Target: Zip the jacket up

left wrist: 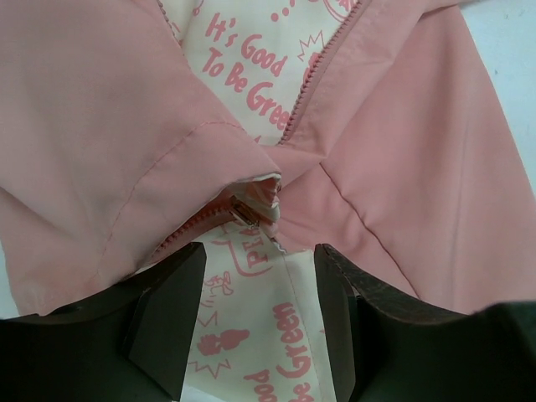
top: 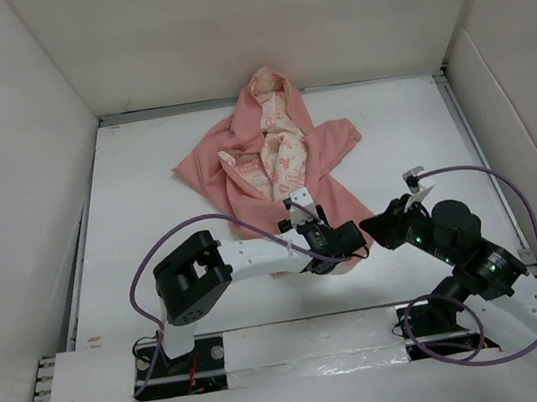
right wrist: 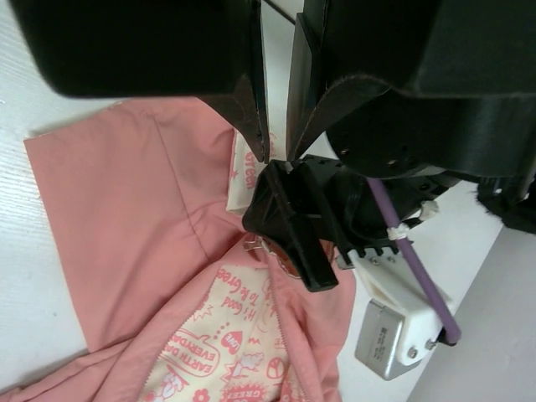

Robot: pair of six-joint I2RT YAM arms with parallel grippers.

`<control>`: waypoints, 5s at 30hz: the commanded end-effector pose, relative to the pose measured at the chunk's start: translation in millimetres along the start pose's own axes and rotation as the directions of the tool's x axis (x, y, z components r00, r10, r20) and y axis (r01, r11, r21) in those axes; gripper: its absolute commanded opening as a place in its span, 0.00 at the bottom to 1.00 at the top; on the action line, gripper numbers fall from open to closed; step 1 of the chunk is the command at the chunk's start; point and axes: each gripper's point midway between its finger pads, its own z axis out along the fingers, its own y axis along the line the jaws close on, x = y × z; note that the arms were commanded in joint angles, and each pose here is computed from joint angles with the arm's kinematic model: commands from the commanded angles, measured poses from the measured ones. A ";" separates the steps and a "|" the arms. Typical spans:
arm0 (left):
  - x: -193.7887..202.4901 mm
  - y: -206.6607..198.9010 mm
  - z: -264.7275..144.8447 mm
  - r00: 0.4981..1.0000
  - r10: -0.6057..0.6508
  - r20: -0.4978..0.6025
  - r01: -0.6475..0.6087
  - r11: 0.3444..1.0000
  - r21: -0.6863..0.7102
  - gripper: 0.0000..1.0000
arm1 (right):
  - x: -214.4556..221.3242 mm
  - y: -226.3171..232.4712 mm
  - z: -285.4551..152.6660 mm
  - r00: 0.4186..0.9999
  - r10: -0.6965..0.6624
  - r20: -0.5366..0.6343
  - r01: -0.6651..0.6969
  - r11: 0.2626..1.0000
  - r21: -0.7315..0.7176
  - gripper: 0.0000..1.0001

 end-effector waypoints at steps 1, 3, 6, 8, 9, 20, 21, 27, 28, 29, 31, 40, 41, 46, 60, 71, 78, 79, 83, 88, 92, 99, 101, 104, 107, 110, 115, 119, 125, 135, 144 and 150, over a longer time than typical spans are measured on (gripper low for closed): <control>-43.9 5.8 1.1 0.971 -0.159 0.180 0.168 0.985 -0.041 0.53 | -6.7 13.2 -4.8 1.000 -0.018 0.017 0.019 0.997 -0.070 0.20; -51.7 3.5 -0.8 0.961 -0.189 0.204 0.198 0.980 -0.028 0.53 | -2.9 15.2 -5.4 1.000 -0.016 0.012 0.017 0.996 -0.089 0.20; -58.8 1.4 -3.1 0.946 -0.234 0.222 0.241 0.971 -0.003 0.53 | 2.7 15.4 -5.1 1.000 -0.020 0.005 0.020 0.994 -0.104 0.20; -62.3 3.8 -0.9 0.939 -0.258 0.229 0.264 0.965 0.005 0.53 | 4.8 15.6 -6.7 1.000 -0.020 0.003 0.021 0.994 -0.110 0.20; -64.7 5.2 1.6 0.936 -0.263 0.233 0.270 0.963 0.003 0.53 | 6.6 14.8 -6.9 1.000 -0.022 0.000 0.022 0.994 -0.110 0.20; -83.9 18.7 23.0 0.914 -0.281 0.292 0.303 0.953 -0.030 0.41 | 16.6 13.5 -5.8 1.000 -0.017 -0.013 0.015 0.992 -0.127 0.20; -81.9 19.9 23.6 0.916 -0.280 0.288 0.301 0.953 -0.031 0.39 | 17.4 13.5 -5.6 1.000 -0.015 -0.015 0.013 0.992 -0.127 0.20; -75.8 31.6 25.4 0.919 -0.295 0.261 0.315 0.949 -0.035 0.08 | 24.7 9.1 -2.5 0.999 -0.012 -0.036 0.007 0.993 -0.115 0.20; -72.6 31.1 20.9 0.921 -0.297 0.251 0.313 0.949 -0.025 0.00 | 26.6 7.6 -0.9 0.999 -0.011 -0.043 0.006 0.994 -0.109 0.20; -70.7 38.7 18.3 0.916 -0.322 0.238 0.337 0.941 -0.027 0.00 | 26.2 9.5 0.6 0.999 -0.012 -0.041 0.007 0.993 -0.120 0.21; -63.3 38.5 5.7 0.921 -0.330 0.208 0.336 0.942 0.007 0.00 | 33.1 10.0 5.8 0.998 -0.008 -0.062 -0.001 0.991 -0.135 0.22; -40.8 73.1 -38.2 0.850 -0.525 -0.037 0.515 0.814 0.270 0.00 | 46.1 48.0 42.5 0.991 -0.062 -0.121 0.010 0.920 -0.392 0.00; -42.5 79.1 -42.5 0.821 -0.566 -0.069 0.555 0.764 0.329 0.00 | 48.3 50.5 45.0 0.990 -0.057 -0.127 0.000 0.911 -0.412 0.00; -45.7 92.9 -55.3 0.787 -0.604 -0.128 0.591 0.676 0.440 0.00 | 47.9 65.1 63.8 0.987 -0.098 -0.130 0.023 0.872 -0.489 0.09; -30.5 118.4 -66.2 0.795 -0.573 -0.201 0.570 0.590 0.572 0.00 | 85.8 115.3 104.6 0.953 -0.173 -0.249 -0.021 0.781 -0.624 0.00; 28.6 156.9 -36.5 0.763 -0.583 -0.278 0.646 0.699 0.305 0.00 | 127.5 139.3 143.1 0.923 -0.196 -0.331 -0.081 0.743 -0.665 0.38; 51.2 156.5 -28.1 0.788 -0.538 -0.299 0.613 0.734 0.294 0.00 | 145.1 127.5 165.0 0.898 -0.225 -0.378 -0.046 0.808 -0.588 0.44; 51.0 154.9 -28.2 0.780 -0.547 -0.305 0.624 0.719 0.306 0.00 | 147.4 127.3 166.8 0.895 -0.224 -0.385 -0.050 0.807 -0.588 0.45; 50.9 160.5 -24.2 0.771 -0.567 -0.289 0.636 0.709 0.305 0.00 | 158.2 119.4 174.6 0.880 -0.223 -0.420 -0.055 0.830 -0.555 0.47; 51.9 164.2 -20.3 0.794 -0.550 -0.260 0.607 0.736 0.298 0.00 | 184.4 111.4 172.2 0.846 -0.235 -0.479 -0.057 0.853 -0.519 0.39; 55.4 164.5 -17.8 0.796 -0.547 -0.258 0.605 0.740 0.296 0.00 | 193.3 103.1 172.0 0.841 -0.232 -0.490 -0.043 0.872 -0.487 0.42; 53.2 164.7 -17.4 0.805 -0.541 -0.245 0.593 0.745 0.305 0.00 | 203.0 97.2 166.8 0.824 -0.231 -0.517 -0.055 0.876 -0.478 0.54; 52.9 166.2 -17.2 0.806 -0.541 -0.241 0.592 0.747 0.303 0.00 | 204.2 96.7 163.8 0.819 -0.237 -0.522 -0.055 0.874 -0.483 0.54; 54.2 169.1 -16.1 0.805 -0.542 -0.240 0.592 0.747 0.301 0.00 | 201.6 93.1 161.3 0.820 -0.240 -0.520 -0.037 0.883 -0.467 0.54; 59.8 175.6 -13.2 0.812 -0.533 -0.238 0.583 0.759 0.290 0.00 | 202.1 88.0 159.1 0.817 -0.243 -0.524 -0.023 0.893 -0.450 0.55; 60.7 174.9 -13.4 0.815 -0.527 -0.241 0.579 0.760 0.296 0.00 | 208.0 88.4 156.9 0.799 -0.249 -0.548 -0.038 0.888 -0.459 0.57; 60.3 173.5 -14.2 0.817 -0.524 -0.243 0.577 0.760 0.300 0.00 | 199.9 92.8 150.4 0.803 -0.262 -0.535 -0.031 0.878 -0.477 0.55; 59.0 170.3 -15.8 0.818 -0.519 -0.247 0.575 0.757 0.310 0.00 | 190.3 100.2 140.4 0.806 -0.279 -0.522 -0.032 0.860 -0.509 0.55; 58.1 166.8 -17.4 0.821 -0.512 -0.252 0.570 0.753 0.328 0.00 | 184.7 99.6 133.6 0.810 -0.282 -0.514 -0.021 0.862 -0.507 0.62; 56.4 165.5 -19.6 0.819 -0.512 -0.259 0.574 0.743 0.345 0.00 | 210.9 90.6 142.4 0.786 -0.270 -0.556 -0.017 0.890 -0.456 0.53; 57.6 165.0 -20.5 0.824 -0.502 -0.264 0.567 0.745 0.352 0.00 | 224.1 91.6 145.2 0.767 -0.285 -0.574 0.010 0.901 -0.434 0.56; 70.2 175.3 -15.2 0.829 -0.488 -0.274 0.556 0.776 0.298 0.00 | 215.2 96.1 153.9 0.817 -0.298 -0.494 0.050 0.890 -0.454 0.46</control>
